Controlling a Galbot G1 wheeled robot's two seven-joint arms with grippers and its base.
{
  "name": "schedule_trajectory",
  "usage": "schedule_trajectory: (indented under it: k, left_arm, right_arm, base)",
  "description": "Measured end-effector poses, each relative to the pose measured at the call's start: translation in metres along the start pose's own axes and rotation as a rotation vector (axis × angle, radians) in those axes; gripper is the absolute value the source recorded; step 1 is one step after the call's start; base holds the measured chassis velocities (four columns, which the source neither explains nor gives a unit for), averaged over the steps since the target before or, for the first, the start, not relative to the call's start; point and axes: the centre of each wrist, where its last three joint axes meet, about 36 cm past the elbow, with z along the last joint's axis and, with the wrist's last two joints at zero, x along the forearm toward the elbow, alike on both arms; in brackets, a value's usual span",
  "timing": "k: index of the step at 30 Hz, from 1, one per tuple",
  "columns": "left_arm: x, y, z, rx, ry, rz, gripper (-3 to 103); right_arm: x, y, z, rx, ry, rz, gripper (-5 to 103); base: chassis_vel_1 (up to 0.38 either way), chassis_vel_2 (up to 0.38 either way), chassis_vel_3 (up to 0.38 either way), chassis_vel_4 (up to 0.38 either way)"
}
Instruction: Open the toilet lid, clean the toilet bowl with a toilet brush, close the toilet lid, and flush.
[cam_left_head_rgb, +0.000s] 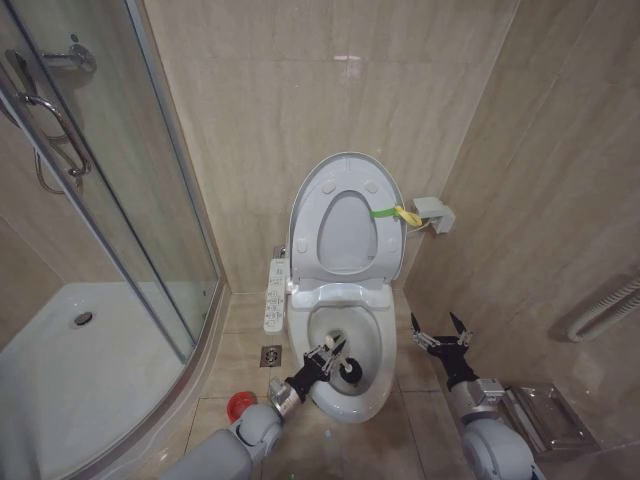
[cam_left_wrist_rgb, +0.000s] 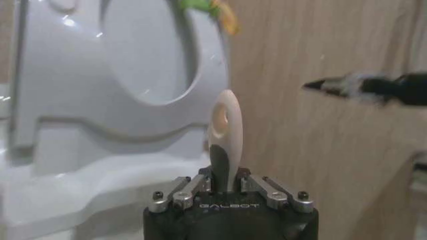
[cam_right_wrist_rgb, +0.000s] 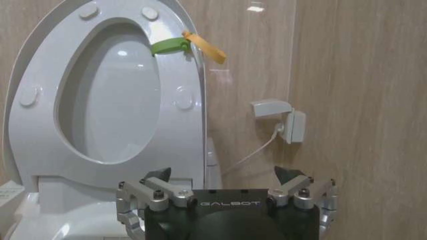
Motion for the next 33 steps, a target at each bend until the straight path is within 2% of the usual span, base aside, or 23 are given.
schedule_trajectory:
  k: [1, 5, 7, 10, 16, 19, 22, 27, 29, 31, 33]
  left_arm:
    - [0.000, 0.000, 0.000, 0.000, 0.000, 0.000, 19]
    - [0.005, 0.030, 0.003, -0.043, 0.036, -0.050, 19]
    - [0.007, 0.033, 0.001, -0.048, 0.037, -0.056, 19]
    - [0.009, 0.028, -0.007, -0.045, 0.026, -0.045, 19]
    - [0.013, -0.002, -0.015, -0.012, 0.020, 0.004, 19]
    - [0.014, -0.002, -0.010, -0.017, 0.033, 0.005, 19]
    - [0.015, 0.014, -0.002, -0.039, 0.062, -0.027, 19]
    - [0.018, 0.027, -0.007, -0.058, 0.061, -0.047, 19]
    - [0.018, 0.024, -0.012, -0.055, 0.049, -0.040, 19]
    - [0.017, 0.007, -0.021, -0.031, 0.029, -0.014, 19]
    - [0.016, 0.001, -0.023, -0.024, 0.024, -0.005, 19]
  right_arm:
    - [0.000, 0.000, 0.000, 0.000, 0.000, 0.000, 100]
    - [0.000, 0.000, 0.000, 0.000, 0.000, 0.000, 100]
    - [0.000, 0.000, 0.000, 0.000, 0.000, 0.000, 100]
    - [0.000, 0.000, 0.000, 0.000, 0.000, 0.000, 100]
    - [0.000, 0.000, 0.000, 0.000, 0.000, 0.000, 100]
    - [0.000, 0.000, 0.000, 0.000, 0.000, 0.000, 100]
    - [0.000, 0.000, 0.000, 0.000, 0.000, 0.000, 100]
    - [0.000, 0.000, 0.000, 0.000, 0.000, 0.000, 100]
    - [0.000, 0.000, 0.000, 0.000, 0.000, 0.000, 100]
    - [0.000, 0.000, 0.000, 0.000, 0.000, 0.000, 100]
    - [0.000, 0.000, 0.000, 0.000, 0.000, 0.000, 100]
  base:
    - [0.000, 0.000, 0.000, 0.000]
    - [0.000, 0.000, 0.000, 0.000]
    - [0.000, 0.000, 0.000, 0.000]
    - [0.000, 0.000, 0.000, 0.000]
    - [0.000, 0.000, 0.000, 0.000]
    - [0.000, 0.000, 0.000, 0.000]
    - [0.000, 0.000, 0.000, 0.000]
    - [0.000, 0.000, 0.000, 0.000]
    - [0.000, 0.000, 0.000, 0.000]
    - [0.000, 0.000, 0.000, 0.000]
    - [0.000, 0.000, 0.000, 0.000]
